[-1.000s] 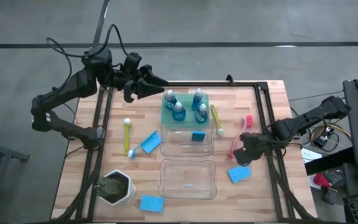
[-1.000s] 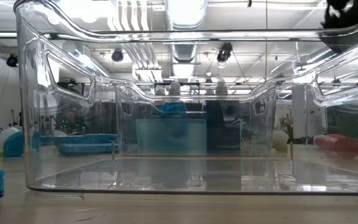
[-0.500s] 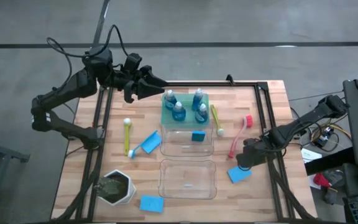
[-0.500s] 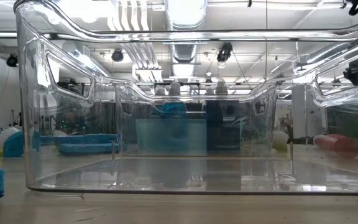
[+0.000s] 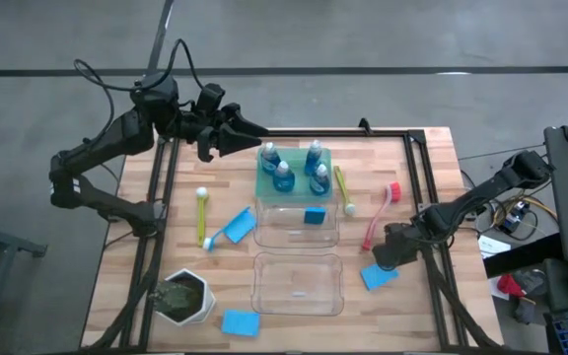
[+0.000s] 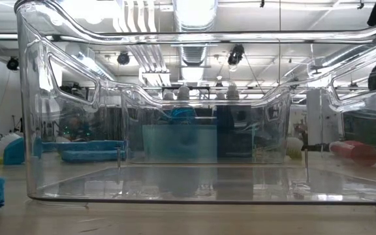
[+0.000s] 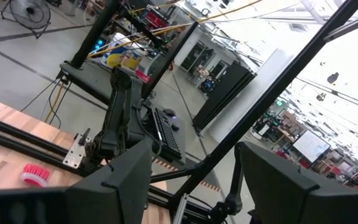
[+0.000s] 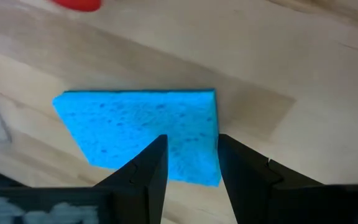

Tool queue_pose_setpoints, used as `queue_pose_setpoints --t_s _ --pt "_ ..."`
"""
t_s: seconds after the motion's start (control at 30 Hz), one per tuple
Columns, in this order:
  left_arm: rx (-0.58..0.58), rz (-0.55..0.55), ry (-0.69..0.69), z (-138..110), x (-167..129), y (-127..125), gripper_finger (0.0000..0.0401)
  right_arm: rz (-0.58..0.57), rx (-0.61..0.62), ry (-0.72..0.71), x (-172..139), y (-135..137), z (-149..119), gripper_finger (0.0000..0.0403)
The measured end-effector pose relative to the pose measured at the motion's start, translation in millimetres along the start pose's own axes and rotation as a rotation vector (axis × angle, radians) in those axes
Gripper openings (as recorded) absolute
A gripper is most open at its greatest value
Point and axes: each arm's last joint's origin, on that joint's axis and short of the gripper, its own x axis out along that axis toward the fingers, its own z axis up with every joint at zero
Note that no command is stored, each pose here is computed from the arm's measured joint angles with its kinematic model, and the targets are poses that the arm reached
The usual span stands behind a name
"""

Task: Pick & Place Kitchen Sink Supplies
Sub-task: Put the blue sponge into the top transparent bin

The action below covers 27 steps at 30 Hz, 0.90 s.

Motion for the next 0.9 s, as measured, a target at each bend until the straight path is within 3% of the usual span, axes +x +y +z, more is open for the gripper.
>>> queue_pose_setpoints --t_s 0.27,0.6,0.9 --pt "-0.005 0.000 0.000 0 0 0 0.0236 -0.006 0.002 -0.002 5 -6 3 0.0131" --pt "-0.009 0.010 0.013 -2 6 5 0.0236 0.026 -0.029 -0.053 2 0 2 0.0020" --pt "-0.023 0.027 0.037 -5 17 15 0.0236 0.064 -0.061 -0.074 -10 13 -3 0.0009"
